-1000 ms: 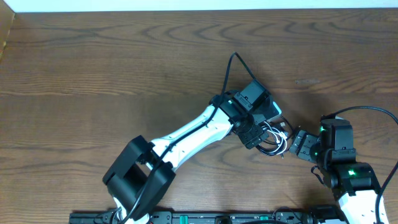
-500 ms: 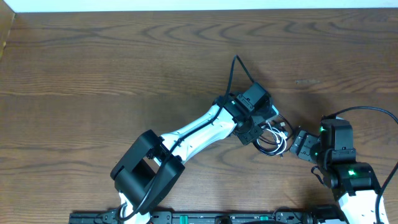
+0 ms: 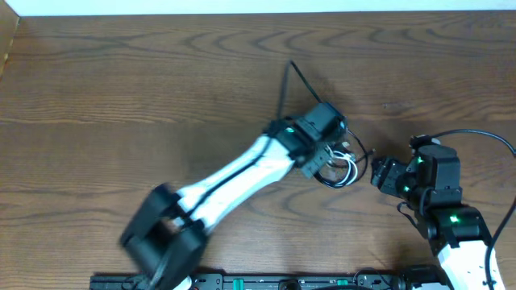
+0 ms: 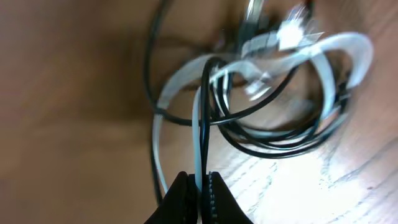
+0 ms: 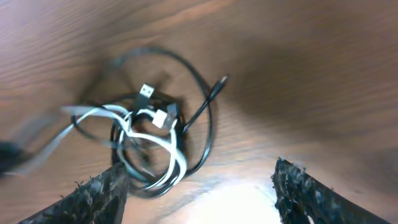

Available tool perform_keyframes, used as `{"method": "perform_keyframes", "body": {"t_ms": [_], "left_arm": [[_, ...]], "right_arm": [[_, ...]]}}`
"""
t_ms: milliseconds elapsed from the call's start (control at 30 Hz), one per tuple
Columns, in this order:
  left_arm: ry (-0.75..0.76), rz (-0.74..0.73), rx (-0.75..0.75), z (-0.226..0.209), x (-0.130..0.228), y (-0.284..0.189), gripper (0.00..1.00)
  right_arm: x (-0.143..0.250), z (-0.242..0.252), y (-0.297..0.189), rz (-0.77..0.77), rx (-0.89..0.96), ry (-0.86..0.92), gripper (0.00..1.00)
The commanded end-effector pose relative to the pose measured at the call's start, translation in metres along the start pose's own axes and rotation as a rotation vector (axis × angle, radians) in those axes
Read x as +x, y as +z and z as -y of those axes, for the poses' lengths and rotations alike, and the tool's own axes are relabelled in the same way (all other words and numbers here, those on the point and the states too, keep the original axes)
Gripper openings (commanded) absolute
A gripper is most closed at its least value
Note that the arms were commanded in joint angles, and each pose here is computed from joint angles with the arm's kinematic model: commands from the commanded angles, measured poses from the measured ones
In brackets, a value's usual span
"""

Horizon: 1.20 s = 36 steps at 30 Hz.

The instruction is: Untangle cables

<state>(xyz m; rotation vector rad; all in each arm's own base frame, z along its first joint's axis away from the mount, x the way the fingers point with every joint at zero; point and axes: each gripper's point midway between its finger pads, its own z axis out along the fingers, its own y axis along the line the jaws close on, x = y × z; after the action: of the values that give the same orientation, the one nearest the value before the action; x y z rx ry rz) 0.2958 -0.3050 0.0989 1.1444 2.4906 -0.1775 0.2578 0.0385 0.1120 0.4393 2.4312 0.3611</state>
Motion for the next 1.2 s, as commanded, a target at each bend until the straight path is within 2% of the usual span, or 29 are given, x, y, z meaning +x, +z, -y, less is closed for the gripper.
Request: {"method": "perform_keyframes", "body": {"t_ms": [0,133,233,433,567,733,1100,1167], "left_arm": [[-0.141,0.174,-0.056,-0.030,-0.025,-0.065,0.07],[-0.179,0.292,0.068,-0.019,-0.036,-0.112,0.07],[-0.166,0.365,0.120,-0.010,-0.040,-0.142,0.08],[-0.155,0.492,0.118,-0.010,-0.045,-0.189,0.07],[-0.187,0.572,0.133,-0.010,-0.049,-0.215,0.07],[-0.188,0.651,0.133,-0.010,-0.054,-0.238,0.08],[-0.227,0.856,0.157,-0.013,-0.079,-0.285,0.07],[-0.242,0.890,0.167,-0.013,-0.082,-0.295,0.07]], "right_arm": [[0.002,-0.023,0.003,-0.052,-0.120,-0.020,0.71],[0.006,-0.050,0.007,-0.092,-0.273,-0.114,0.70],[0.003,-0.057,0.011,-0.090,-0.308,-0.128,0.71],[0.012,-0.059,0.022,-0.149,-0.330,-0.128,0.75],[0.030,-0.075,0.022,-0.225,-0.431,-0.192,0.77],[0.048,-0.088,0.026,-0.272,-0.470,-0.288,0.80],[0.058,-0.098,0.043,-0.268,-0.430,-0.379,0.84],[0.057,-0.102,0.046,-0.258,-0.440,-0.390,0.88]]}}
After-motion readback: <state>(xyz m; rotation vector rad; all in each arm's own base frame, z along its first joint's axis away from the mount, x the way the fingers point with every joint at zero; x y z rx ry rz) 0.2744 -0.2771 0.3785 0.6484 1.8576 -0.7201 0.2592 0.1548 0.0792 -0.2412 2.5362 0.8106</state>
